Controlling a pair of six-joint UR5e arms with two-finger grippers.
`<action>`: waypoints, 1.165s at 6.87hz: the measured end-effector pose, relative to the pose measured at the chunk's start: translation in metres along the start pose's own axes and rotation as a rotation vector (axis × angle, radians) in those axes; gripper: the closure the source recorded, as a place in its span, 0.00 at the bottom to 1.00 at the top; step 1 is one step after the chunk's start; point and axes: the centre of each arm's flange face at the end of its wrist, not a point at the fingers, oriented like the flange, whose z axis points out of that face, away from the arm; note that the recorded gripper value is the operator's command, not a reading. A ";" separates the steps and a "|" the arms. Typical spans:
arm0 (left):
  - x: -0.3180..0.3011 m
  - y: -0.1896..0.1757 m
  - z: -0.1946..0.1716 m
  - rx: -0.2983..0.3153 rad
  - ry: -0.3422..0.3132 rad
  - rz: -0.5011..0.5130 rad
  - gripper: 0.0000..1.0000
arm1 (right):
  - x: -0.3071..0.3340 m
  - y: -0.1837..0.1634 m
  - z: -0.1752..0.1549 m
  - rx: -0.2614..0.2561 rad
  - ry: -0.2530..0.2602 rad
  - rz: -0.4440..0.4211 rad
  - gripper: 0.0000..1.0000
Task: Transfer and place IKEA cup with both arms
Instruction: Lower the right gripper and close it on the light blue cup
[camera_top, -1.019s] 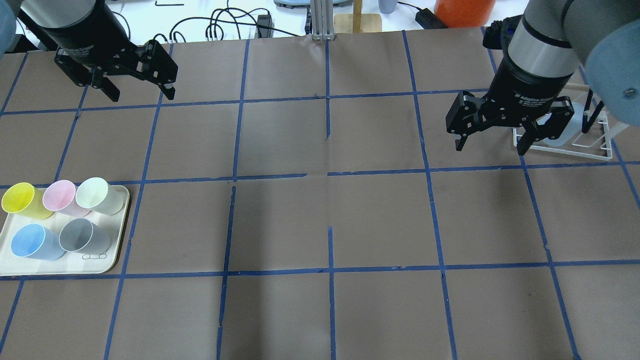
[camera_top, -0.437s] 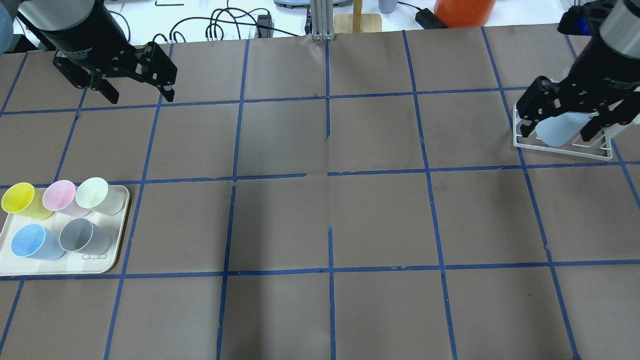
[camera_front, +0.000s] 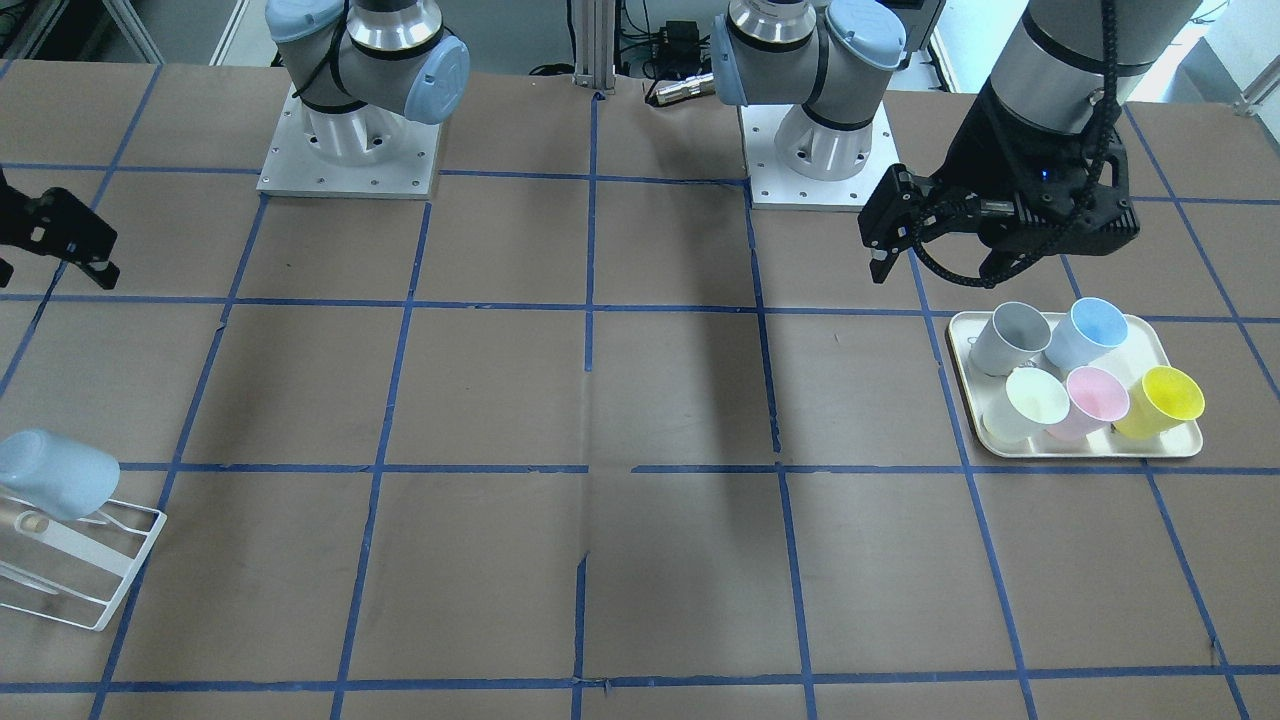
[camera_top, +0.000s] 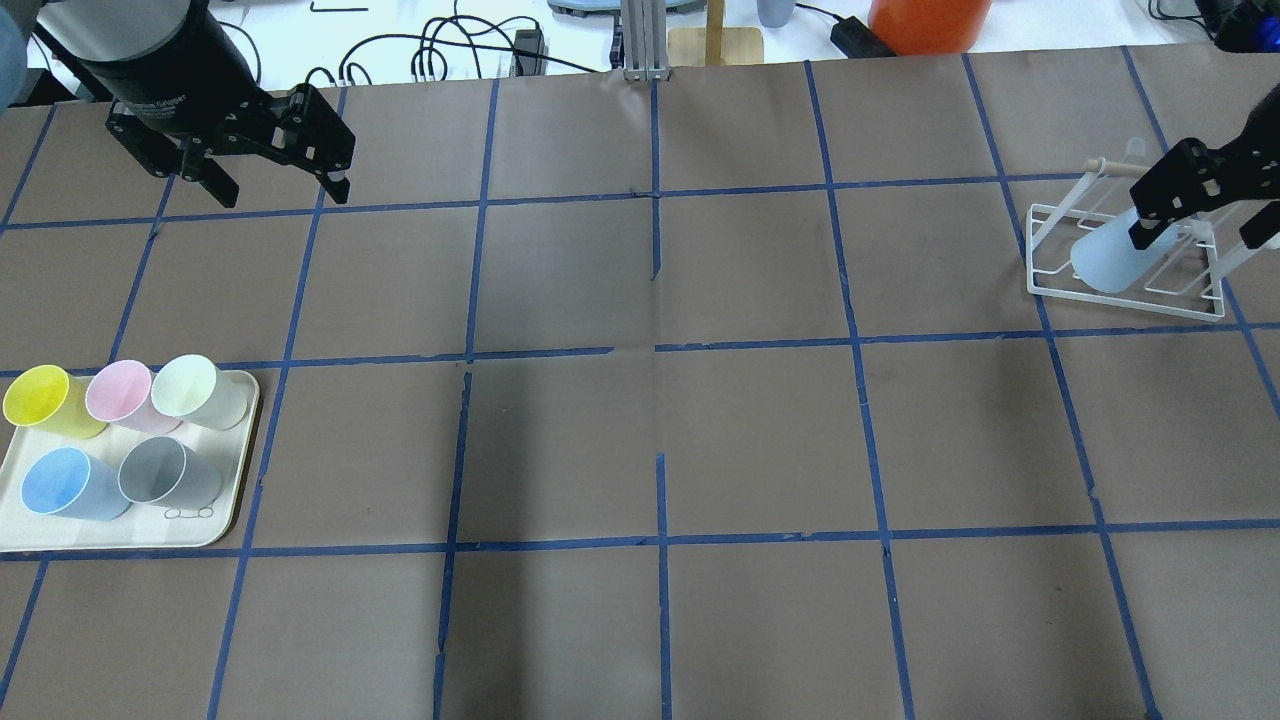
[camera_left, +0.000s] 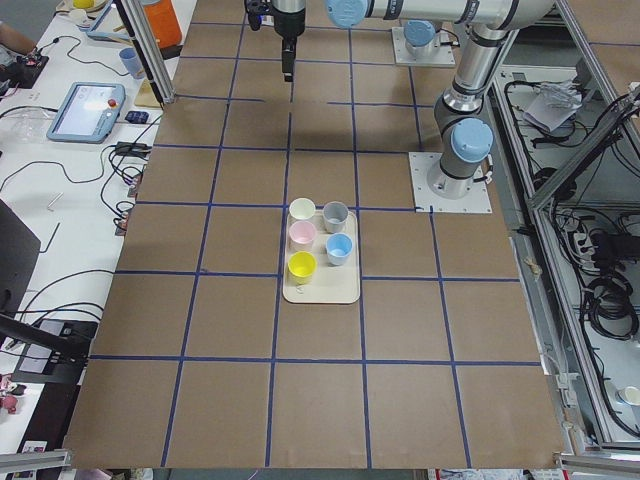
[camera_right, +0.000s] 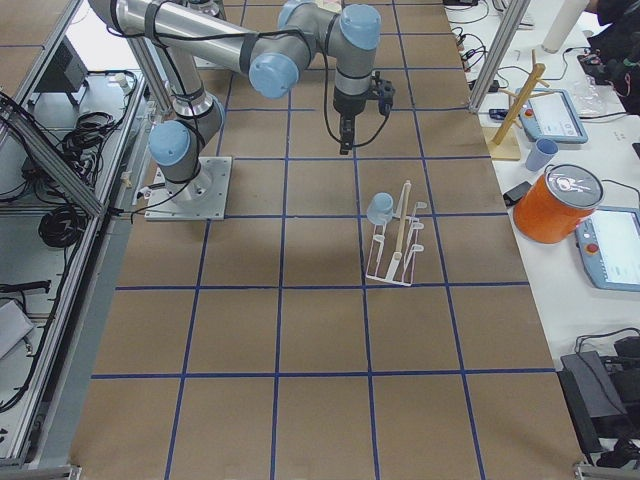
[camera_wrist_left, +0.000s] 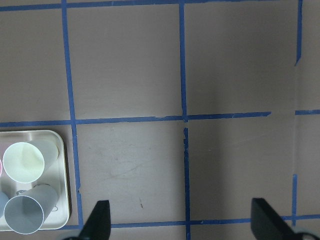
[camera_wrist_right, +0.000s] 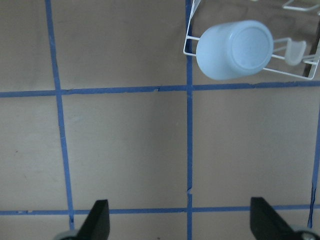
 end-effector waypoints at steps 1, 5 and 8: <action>0.000 0.000 0.000 0.000 0.000 0.000 0.00 | 0.023 -0.013 0.016 0.017 -0.017 -0.009 0.00; 0.000 -0.001 0.001 -0.002 0.000 0.000 0.00 | 0.076 -0.063 0.092 0.077 -0.082 -0.017 0.00; 0.000 -0.001 0.002 -0.003 -0.001 0.000 0.00 | 0.084 -0.075 0.126 0.069 -0.090 -0.020 0.00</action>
